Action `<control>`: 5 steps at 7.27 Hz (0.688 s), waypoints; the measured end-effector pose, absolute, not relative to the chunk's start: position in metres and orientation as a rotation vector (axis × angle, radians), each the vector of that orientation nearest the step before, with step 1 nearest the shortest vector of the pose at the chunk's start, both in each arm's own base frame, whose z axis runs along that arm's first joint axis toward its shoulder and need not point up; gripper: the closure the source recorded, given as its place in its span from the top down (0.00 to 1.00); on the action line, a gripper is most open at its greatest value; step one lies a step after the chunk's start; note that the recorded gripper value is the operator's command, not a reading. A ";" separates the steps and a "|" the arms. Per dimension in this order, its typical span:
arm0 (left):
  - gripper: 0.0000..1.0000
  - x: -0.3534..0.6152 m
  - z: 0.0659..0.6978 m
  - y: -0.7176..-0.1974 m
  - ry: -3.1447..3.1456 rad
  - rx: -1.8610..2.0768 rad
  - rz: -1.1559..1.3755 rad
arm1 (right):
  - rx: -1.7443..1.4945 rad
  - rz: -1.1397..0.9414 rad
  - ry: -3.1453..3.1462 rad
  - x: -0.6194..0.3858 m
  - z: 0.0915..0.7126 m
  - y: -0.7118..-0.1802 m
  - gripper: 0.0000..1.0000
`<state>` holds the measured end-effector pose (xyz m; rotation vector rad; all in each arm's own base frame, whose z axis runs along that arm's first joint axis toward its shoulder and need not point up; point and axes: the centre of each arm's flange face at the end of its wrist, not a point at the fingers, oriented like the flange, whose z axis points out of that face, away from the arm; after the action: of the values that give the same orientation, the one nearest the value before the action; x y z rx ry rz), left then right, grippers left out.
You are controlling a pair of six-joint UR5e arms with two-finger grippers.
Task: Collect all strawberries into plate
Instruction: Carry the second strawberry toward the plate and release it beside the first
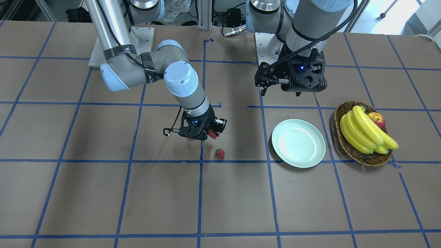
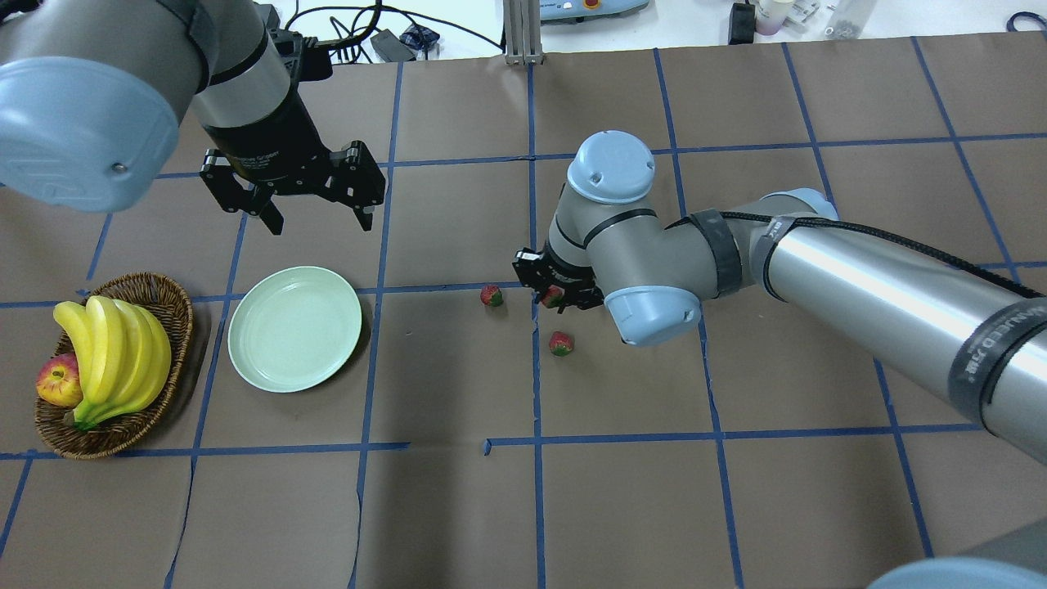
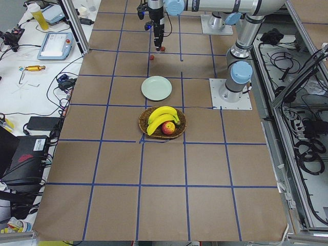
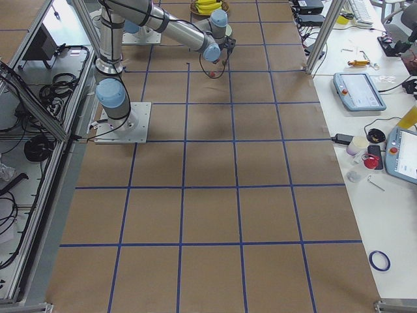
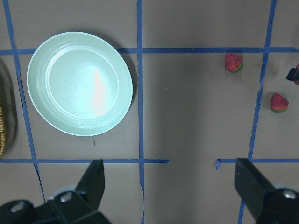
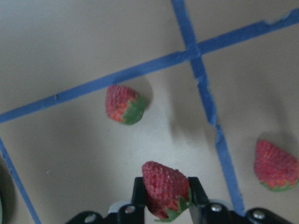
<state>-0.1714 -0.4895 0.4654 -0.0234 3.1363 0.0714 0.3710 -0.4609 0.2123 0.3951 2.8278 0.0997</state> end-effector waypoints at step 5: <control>1.00 -0.171 0.466 -0.489 3.137 -0.019 0.069 | 0.355 0.099 2.942 0.386 0.189 -0.451 1.00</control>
<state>-0.1713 -0.4888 0.4663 -0.0194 3.1366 0.0687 0.3857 -0.4509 0.1885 0.3546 2.9424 0.0988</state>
